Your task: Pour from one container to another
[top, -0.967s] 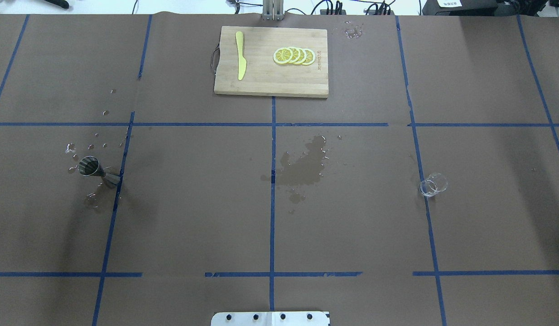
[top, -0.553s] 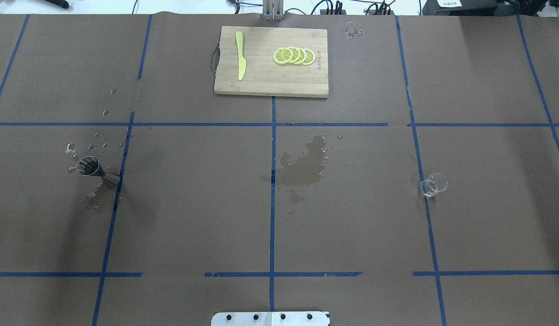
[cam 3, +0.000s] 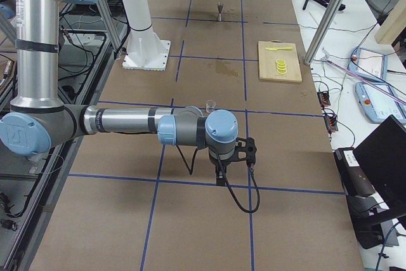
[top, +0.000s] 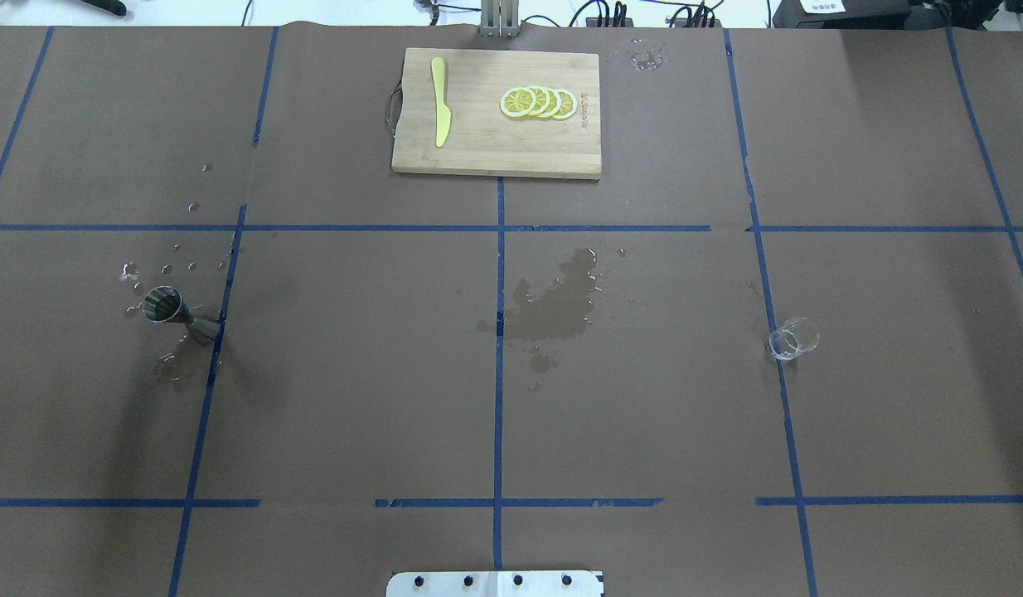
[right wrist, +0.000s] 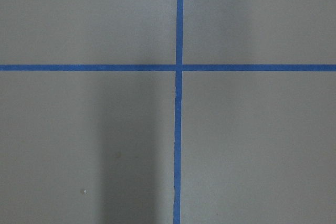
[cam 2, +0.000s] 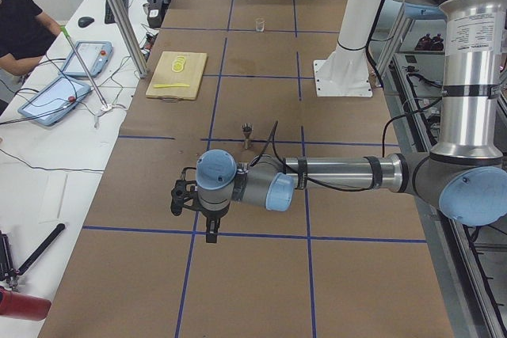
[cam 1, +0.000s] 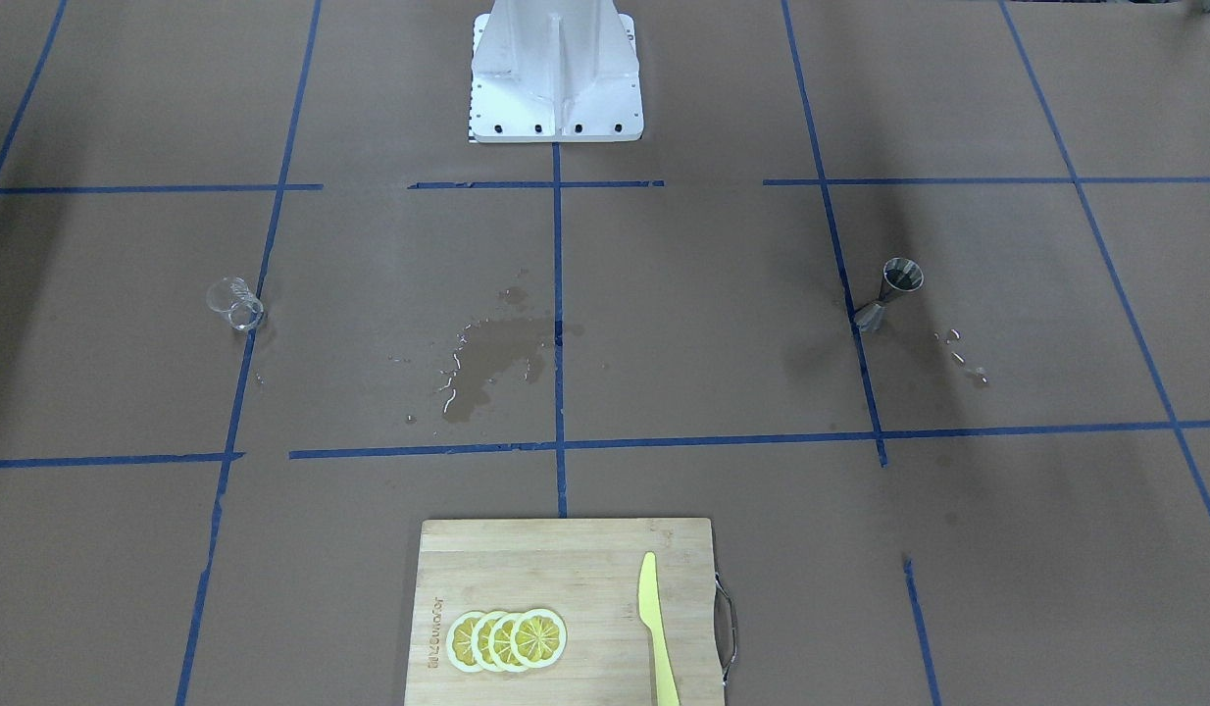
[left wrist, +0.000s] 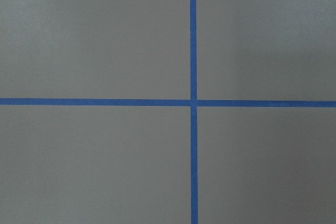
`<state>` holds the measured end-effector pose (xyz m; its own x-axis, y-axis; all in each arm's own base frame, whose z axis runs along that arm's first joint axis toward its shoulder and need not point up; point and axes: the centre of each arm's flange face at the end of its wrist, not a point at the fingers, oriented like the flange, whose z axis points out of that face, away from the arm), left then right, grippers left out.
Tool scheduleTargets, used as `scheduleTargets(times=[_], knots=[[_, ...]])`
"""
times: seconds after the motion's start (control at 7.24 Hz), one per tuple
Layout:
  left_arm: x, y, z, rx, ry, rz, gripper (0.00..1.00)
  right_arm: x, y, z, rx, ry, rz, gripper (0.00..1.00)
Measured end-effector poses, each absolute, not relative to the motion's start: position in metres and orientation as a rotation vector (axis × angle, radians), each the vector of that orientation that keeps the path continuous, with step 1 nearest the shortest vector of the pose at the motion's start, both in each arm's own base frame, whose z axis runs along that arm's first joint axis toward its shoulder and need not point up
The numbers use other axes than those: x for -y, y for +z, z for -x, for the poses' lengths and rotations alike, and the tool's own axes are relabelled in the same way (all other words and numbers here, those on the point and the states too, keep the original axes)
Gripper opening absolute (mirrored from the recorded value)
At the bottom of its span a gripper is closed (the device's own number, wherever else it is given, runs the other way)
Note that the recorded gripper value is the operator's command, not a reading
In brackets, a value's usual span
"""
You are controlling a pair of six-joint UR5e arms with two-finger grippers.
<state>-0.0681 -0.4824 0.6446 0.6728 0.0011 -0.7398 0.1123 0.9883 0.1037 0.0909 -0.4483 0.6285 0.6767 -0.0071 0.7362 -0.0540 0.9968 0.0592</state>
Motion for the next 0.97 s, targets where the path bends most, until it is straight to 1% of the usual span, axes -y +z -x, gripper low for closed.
scheduleTargets(times=[0.97], knots=[[0.4821,0.6443,0.0681,-0.831,-0.062,-0.147,1.0,0.4492,0.6355,-0.0912,0.83,0.047,-0.104,1.0]])
